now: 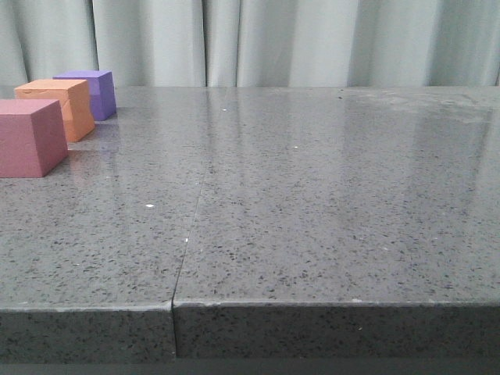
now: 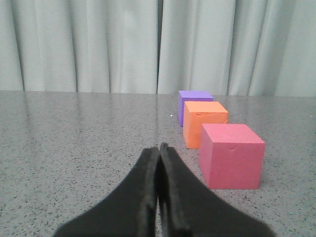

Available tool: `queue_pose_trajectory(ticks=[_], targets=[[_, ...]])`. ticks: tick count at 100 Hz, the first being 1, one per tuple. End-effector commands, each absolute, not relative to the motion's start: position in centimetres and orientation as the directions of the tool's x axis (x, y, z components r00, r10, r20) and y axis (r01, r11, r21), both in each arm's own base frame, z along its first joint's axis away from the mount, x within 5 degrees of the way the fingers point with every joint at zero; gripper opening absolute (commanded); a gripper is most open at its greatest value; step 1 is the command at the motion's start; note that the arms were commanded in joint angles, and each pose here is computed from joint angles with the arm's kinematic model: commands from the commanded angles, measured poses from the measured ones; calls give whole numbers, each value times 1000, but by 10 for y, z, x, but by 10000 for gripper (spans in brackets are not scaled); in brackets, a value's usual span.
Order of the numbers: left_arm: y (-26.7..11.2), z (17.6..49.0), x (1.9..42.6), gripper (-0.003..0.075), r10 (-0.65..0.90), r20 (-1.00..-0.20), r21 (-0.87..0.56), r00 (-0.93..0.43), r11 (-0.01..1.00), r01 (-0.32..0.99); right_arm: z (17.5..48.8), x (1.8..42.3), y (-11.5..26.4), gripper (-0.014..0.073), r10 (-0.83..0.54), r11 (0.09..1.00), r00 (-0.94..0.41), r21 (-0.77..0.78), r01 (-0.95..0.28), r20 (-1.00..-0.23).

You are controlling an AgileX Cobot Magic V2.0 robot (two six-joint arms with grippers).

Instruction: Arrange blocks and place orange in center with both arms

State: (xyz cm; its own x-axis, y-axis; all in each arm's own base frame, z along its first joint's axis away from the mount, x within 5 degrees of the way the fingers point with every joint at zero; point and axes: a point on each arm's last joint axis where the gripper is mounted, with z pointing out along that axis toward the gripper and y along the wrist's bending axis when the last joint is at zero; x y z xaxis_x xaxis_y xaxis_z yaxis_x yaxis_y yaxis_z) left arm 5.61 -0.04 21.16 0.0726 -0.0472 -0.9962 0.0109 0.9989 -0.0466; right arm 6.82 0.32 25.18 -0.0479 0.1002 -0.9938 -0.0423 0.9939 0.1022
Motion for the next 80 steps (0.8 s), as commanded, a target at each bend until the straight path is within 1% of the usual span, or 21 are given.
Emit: queue_pose_trajectory(ticks=[1,10,33,36,46,80], targets=[[0,205,55,-20,-57,-989,-56,139,998,9,259,69,0,-55,53,999,54,53,3,-997],[0,205,55,-20,-57,-989,-56,139,998,9,246,67,-2,-55,51,998,76,53,23,-996],[0,205,55,-20,-57,-989,-56,139,998,9,214,59,-1,-55,50,998,120,53,19,-991],[0,205,55,-20,-57,-989,-56,139,998,9,213,57,-1,-55,50,998,109,53,20,-993],[0,205,55,-20,-57,-989,-56,139,998,9,215,53,-1,-55,49,998,140,52,19,-989],[0,205,55,-20,-57,-988,-56,141,998,9,212,54,-1,-55,50,998,116,53,21,-992]])
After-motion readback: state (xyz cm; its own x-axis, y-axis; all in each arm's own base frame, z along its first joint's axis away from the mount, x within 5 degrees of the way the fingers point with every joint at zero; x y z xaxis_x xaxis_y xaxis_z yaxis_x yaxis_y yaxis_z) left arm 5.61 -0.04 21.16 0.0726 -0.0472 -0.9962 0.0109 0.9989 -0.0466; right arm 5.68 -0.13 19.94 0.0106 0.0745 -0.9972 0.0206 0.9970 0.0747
